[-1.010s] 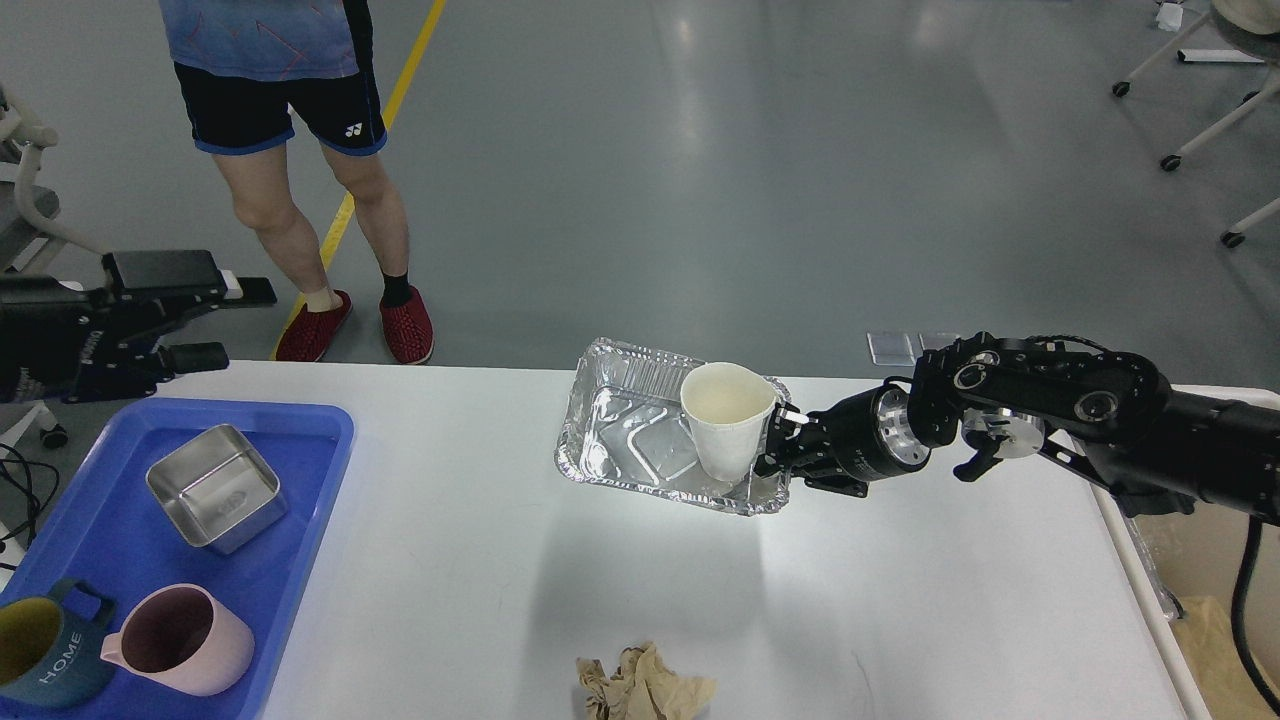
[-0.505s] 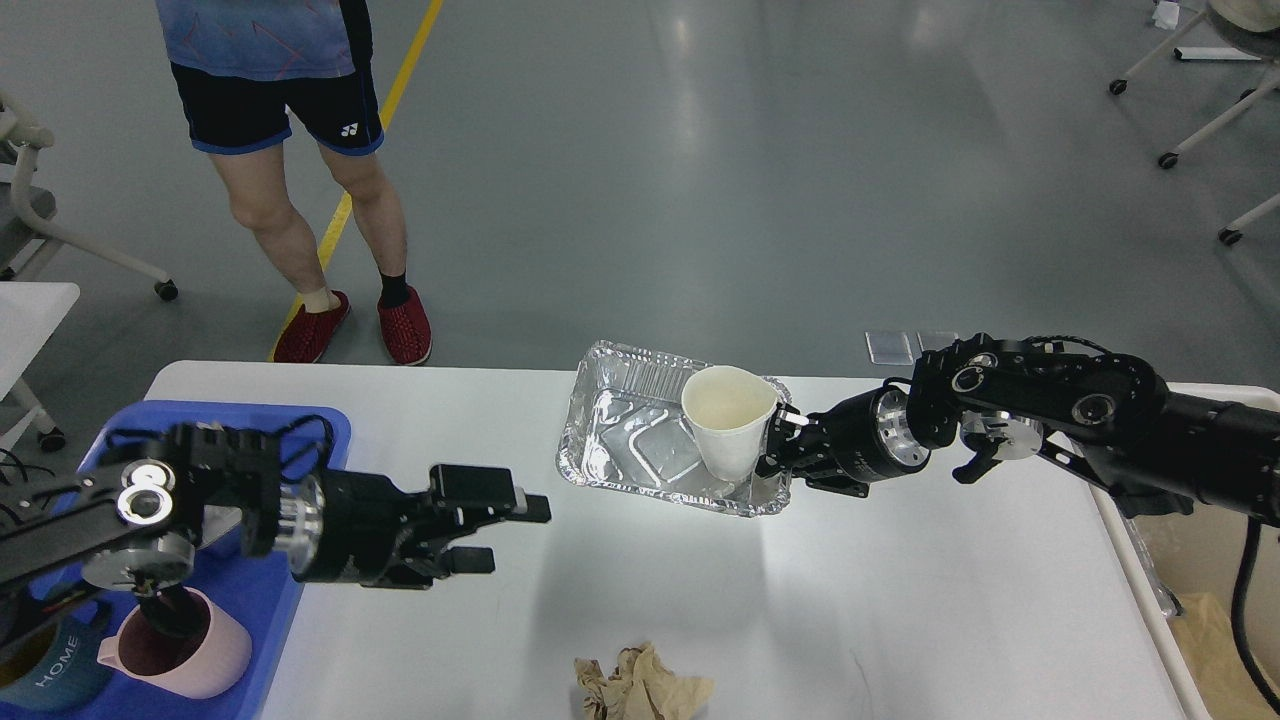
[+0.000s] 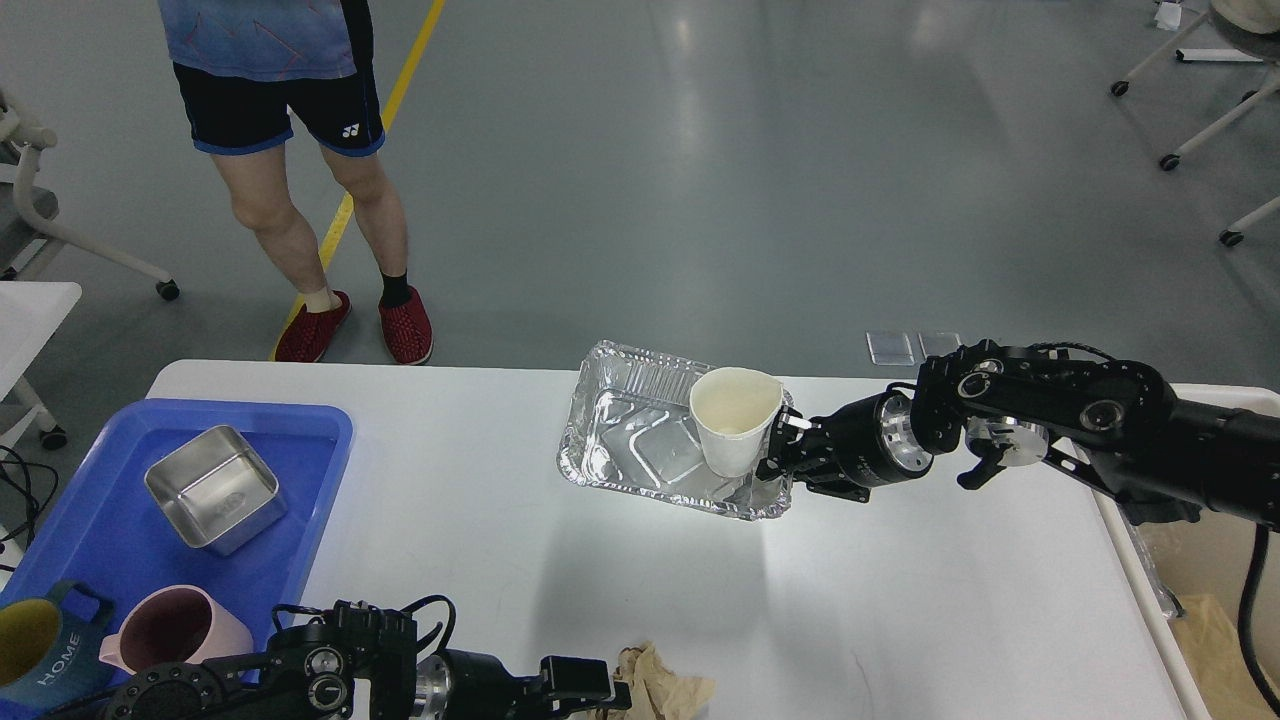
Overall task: Tidy desktop
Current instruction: 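Reach the left gripper down to the crumpled brown paper and grasp it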
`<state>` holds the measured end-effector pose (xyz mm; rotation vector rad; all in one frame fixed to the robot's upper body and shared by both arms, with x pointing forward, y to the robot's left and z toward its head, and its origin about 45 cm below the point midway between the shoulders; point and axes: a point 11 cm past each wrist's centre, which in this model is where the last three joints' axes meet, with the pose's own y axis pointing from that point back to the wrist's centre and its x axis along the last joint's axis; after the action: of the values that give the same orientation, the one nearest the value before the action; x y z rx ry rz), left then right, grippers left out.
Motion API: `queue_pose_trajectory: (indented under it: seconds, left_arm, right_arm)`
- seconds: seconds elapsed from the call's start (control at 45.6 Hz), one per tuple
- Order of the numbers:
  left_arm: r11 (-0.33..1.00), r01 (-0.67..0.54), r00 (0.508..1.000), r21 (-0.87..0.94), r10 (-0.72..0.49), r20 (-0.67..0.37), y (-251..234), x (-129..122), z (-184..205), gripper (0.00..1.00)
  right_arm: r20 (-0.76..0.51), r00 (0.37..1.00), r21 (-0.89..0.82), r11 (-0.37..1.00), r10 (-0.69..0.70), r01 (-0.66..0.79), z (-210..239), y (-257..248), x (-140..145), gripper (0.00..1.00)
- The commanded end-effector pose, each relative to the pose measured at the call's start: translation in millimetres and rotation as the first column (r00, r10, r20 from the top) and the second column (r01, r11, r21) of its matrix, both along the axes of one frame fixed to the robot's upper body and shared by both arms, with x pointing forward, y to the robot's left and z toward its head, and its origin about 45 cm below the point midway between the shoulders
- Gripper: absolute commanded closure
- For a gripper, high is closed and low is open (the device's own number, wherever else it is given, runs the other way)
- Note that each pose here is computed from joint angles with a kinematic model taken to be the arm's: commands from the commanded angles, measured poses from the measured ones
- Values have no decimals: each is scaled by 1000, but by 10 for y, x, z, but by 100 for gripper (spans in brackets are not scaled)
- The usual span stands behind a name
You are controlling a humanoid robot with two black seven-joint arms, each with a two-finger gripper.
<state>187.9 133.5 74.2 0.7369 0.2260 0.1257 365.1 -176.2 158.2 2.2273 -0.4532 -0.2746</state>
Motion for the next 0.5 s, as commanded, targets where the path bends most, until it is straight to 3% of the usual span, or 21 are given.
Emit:
queue_pose_trajectory:
  seconds: [0.0, 0.483]
  left_arm:
    - [1000, -18, 1000, -8, 18, 7, -72, 75, -22, 3]
    - [996, -84, 996, 12, 84, -6, -316, 160, -272, 3]
  right_arm:
    - [0, 1000, -2, 1000, -2, 2, -2, -4, 1, 100]
    - [-7, 1000, -6, 1000, 1, -1, -53, -18, -34, 100]
